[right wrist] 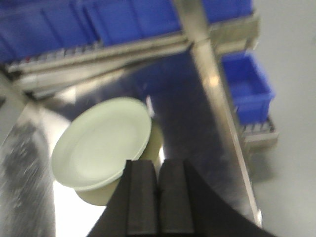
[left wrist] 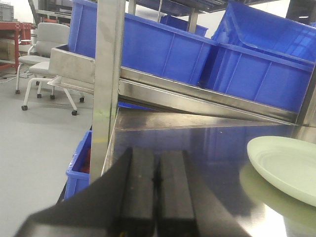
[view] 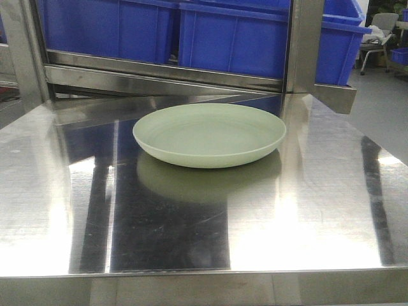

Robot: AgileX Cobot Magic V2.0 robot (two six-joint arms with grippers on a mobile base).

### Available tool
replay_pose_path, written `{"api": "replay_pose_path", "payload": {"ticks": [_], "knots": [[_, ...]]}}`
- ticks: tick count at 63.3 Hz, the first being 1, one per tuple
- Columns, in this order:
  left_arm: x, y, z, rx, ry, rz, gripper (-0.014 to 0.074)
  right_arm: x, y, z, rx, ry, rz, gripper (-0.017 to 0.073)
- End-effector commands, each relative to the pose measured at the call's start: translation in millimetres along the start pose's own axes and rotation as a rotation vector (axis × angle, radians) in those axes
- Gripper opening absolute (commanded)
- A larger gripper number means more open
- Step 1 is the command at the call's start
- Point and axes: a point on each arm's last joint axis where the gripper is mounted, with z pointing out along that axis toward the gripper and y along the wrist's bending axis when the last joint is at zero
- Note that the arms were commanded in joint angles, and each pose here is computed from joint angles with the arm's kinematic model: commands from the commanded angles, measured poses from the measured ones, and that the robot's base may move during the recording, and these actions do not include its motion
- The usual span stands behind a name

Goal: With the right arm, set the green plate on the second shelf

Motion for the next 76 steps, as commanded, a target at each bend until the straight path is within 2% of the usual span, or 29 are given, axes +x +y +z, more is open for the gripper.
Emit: {"api": "replay_pose_path", "payload": {"ticks": [1,9,12,18,23,29,33,40,46,48,52,63,76], "knots": [[4.6,0.5,-0.6,0.013,-0.067,-0.012,0.013,-28.5,12.5,25.6,-0.027,-0.034,0.007,0.0057],[4.6,0.5,-0.6,0.013,-0.067,-0.012,0.013,-53.9,12.7,71.3,-0.008,-0.14,0.013,0.0057],[4.6,0.5,-0.6,0.013,-0.067,-0.012,0.013,-61.9,13.3,86.4,0.004,-0.157,-0.028,0.0057],[4.6,0.5,-0.6,0.013,-0.067,-0.012,0.013,-63.5,20.5,128.3,0.018,-0.009,-0.1,0.0057],[4.7,0.5,-0.5,0.013,-0.065,-0.012,0.013,-61.2,35.0,160.2,-0.007,0.105,-0.173,0.0062],[4.7,0.5,-0.5,0.013,-0.065,-0.012,0.013,-56.4,52.2,198.6,-0.047,0.178,-0.288,0.0071],[4.7,0.5,-0.5,0.013,-0.065,-0.012,0.013,-56.2,60.0,217.7,-0.061,0.21,-0.322,0.0118],[4.7,0.5,-0.5,0.013,-0.065,-0.012,0.013,-61.8,64.5,244.4,-0.057,0.257,-0.307,0.0248],[4.7,0.5,-0.5,0.013,-0.065,-0.012,0.013,-65.2,62.5,262.2,-0.045,0.301,-0.192,0.0305],[4.7,0.5,-0.5,0.013,-0.065,-0.012,0.013,-65.6,60.1,269.5,-0.037,0.313,-0.179,0.0304],[4.7,0.5,-0.5,0.013,-0.065,-0.012,0.013,-61.0,55.4,284.5,-0.021,0.357,-0.177,0.0305],[4.7,0.5,-0.5,0.013,-0.065,-0.012,0.013,-44.7,39.1,314.2,0.04,0.514,-0.23,0.0324],[4.7,0.5,-0.5,0.013,-0.065,-0.012,0.013,-27.4,28.2,332.4,0.061,0.572,-0.194,0.0353]]}}
